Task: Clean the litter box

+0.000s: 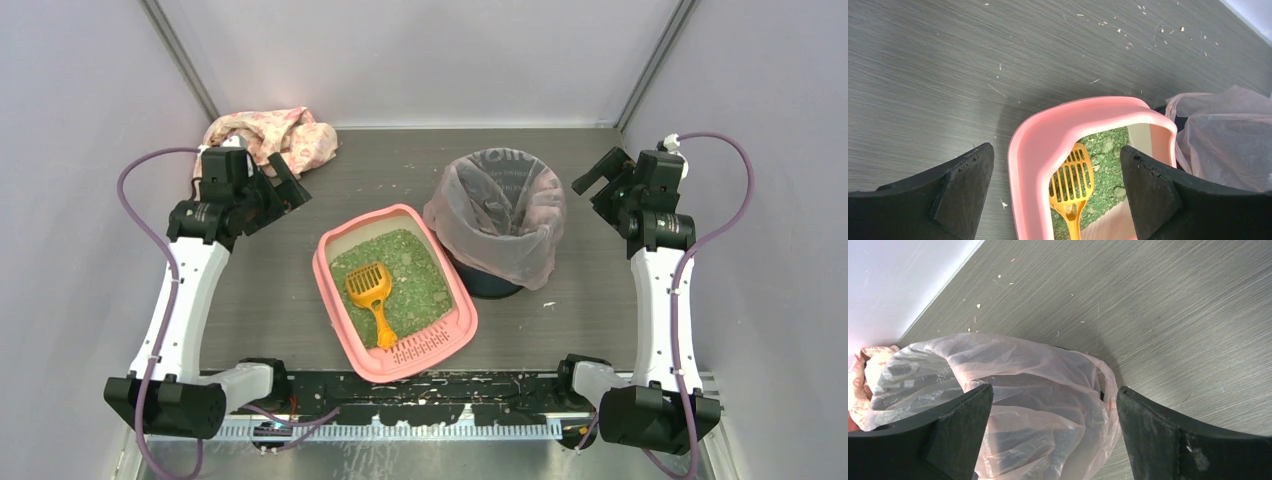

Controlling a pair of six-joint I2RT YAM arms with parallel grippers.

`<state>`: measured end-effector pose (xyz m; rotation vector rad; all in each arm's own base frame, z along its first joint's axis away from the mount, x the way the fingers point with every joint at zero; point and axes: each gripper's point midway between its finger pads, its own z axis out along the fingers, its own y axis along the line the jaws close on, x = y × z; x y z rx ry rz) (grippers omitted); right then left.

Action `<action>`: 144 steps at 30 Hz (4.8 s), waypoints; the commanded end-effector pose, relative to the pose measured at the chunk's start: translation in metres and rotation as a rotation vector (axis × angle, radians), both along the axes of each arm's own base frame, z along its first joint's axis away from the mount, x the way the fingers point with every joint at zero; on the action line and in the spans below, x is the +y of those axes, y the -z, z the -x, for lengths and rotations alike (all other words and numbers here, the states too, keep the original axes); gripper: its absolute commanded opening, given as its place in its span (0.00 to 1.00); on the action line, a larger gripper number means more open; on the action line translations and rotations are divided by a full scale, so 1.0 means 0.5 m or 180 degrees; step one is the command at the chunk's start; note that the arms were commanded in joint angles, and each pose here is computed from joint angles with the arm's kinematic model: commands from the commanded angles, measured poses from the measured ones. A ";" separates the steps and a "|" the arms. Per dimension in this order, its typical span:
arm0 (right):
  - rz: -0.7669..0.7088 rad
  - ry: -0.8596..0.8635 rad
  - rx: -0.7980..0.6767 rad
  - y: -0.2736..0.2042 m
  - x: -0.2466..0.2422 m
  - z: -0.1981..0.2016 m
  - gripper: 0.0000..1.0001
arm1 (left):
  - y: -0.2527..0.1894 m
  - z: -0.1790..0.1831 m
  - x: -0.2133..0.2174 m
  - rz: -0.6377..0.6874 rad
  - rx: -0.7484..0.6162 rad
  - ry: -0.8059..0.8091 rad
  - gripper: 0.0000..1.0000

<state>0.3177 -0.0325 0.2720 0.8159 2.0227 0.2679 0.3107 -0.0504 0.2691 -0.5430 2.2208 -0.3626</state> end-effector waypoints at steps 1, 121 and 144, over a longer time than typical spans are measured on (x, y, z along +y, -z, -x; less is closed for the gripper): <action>0.0086 -0.0039 -0.0207 -0.043 -0.002 -0.005 0.98 | -0.025 -0.005 0.001 -0.0048 -0.0118 0.0017 0.96; 0.0497 -0.2744 -0.0453 -0.023 0.402 -0.112 0.95 | 0.122 0.034 0.037 0.1876 -0.0639 0.0617 0.53; -0.0097 -0.2794 -0.1311 -0.231 0.469 -0.100 0.95 | 0.258 0.039 0.045 0.2033 -0.0590 0.0152 0.42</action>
